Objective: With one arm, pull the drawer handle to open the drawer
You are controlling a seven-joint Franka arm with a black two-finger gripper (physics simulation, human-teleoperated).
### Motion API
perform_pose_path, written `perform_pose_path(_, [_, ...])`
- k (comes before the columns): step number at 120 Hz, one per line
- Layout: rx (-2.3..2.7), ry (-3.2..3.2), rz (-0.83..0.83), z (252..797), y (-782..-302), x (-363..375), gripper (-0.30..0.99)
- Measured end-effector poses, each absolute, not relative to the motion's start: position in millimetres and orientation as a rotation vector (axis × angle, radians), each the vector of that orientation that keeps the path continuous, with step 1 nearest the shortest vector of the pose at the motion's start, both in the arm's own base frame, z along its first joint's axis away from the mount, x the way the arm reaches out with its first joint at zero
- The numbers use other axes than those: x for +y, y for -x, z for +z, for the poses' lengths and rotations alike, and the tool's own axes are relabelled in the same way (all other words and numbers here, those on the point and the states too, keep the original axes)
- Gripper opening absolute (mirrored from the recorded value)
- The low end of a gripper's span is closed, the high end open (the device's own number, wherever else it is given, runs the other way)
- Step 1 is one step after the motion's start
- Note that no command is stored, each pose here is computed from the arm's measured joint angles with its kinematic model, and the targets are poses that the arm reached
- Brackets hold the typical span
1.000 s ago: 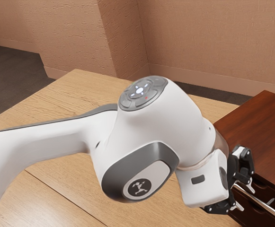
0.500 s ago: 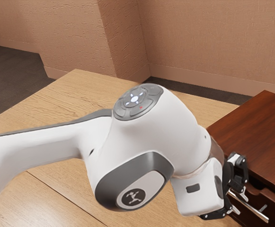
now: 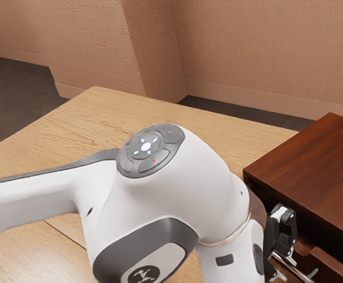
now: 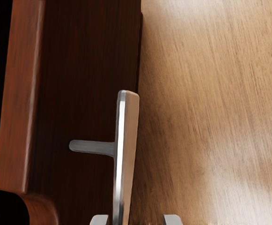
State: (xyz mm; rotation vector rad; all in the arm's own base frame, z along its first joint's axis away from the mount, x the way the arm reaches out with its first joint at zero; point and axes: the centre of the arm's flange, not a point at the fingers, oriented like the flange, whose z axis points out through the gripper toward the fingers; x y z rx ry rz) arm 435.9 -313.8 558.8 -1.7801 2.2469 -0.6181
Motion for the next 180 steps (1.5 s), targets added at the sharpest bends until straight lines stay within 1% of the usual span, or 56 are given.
perform_pose_path(58, [2.173, 1.793, -0.613, 566.7, -400.6, -299.3, 0.04])
perform_pose_path(84, [2.175, 1.812, -0.607, 561.7, -394.1, -298.7, 0.05])
perform_pose_path(137, [2.157, 1.796, -0.599, 562.6, -367.0, -296.6, 0.02])
perform_pose_path(180, [2.163, 1.797, -0.590, 559.8, -343.4, -297.7, 0.03])
